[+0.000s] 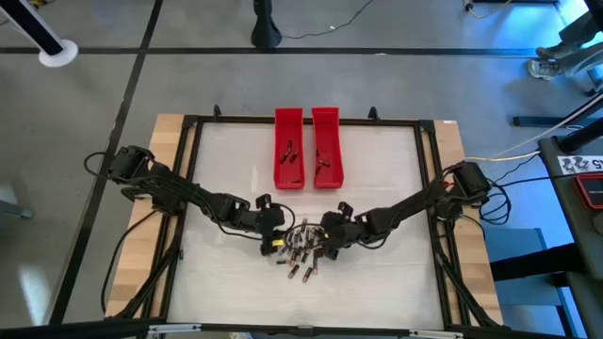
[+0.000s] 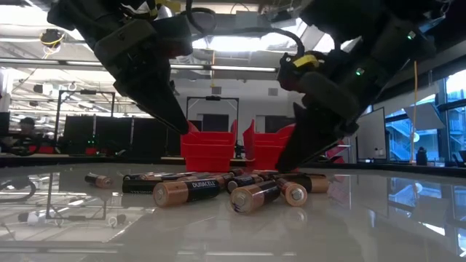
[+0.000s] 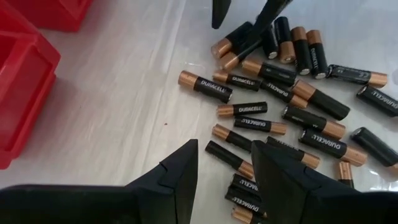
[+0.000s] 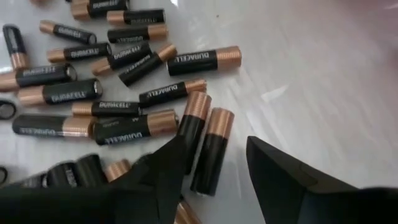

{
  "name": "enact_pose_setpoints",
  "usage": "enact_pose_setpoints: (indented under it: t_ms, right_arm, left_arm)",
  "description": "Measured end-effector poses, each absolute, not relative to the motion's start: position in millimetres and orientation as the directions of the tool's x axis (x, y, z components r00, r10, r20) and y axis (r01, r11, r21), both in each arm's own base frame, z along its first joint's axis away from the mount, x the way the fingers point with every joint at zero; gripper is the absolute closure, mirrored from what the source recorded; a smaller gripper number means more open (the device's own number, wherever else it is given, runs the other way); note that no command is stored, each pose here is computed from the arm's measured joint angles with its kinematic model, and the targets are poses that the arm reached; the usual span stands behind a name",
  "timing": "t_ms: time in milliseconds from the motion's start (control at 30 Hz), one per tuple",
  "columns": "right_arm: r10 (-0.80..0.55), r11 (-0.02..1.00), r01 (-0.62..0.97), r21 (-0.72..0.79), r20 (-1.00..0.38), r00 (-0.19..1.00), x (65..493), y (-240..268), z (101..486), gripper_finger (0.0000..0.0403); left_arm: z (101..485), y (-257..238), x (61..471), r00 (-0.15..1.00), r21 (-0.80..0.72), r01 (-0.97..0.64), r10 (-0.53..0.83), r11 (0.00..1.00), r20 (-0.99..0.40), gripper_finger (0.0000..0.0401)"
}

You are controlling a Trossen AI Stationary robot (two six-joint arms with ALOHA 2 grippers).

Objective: Sort batteries
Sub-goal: Put the large black battery into the left red bin

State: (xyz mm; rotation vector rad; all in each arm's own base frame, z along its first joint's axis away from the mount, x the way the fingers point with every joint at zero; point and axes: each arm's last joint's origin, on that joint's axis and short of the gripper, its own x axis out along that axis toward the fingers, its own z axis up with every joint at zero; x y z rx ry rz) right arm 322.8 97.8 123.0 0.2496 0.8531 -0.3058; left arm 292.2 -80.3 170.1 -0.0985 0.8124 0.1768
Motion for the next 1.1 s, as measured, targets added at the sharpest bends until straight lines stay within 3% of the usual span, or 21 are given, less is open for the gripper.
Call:
enact_pose_setpoints:
  t_ms: [333,800,1100]
  right_arm:
    - [-0.19,0.924,0.379,0.045,-0.806,0.56,321,96,106,0.0355]
    - [-0.219,0.953,0.301,-0.039,-0.774,0.594,317,91,126,0.0357]
    - [-0.207,0.973,0.228,-0.03,-0.551,0.808,314,73,208,0.0357]
  left_arm:
    - [170,-82,291,0.673,-0.025,-0.195,0.115,0.98,-0.731,0.0261]
    - [169,-83,290,0.666,-0.028,-0.203,0.117,0.979,-0.737,0.0261]
    - [188,-77,281,0.683,0.024,-0.268,0.207,0.963,-0.7,0.0261]
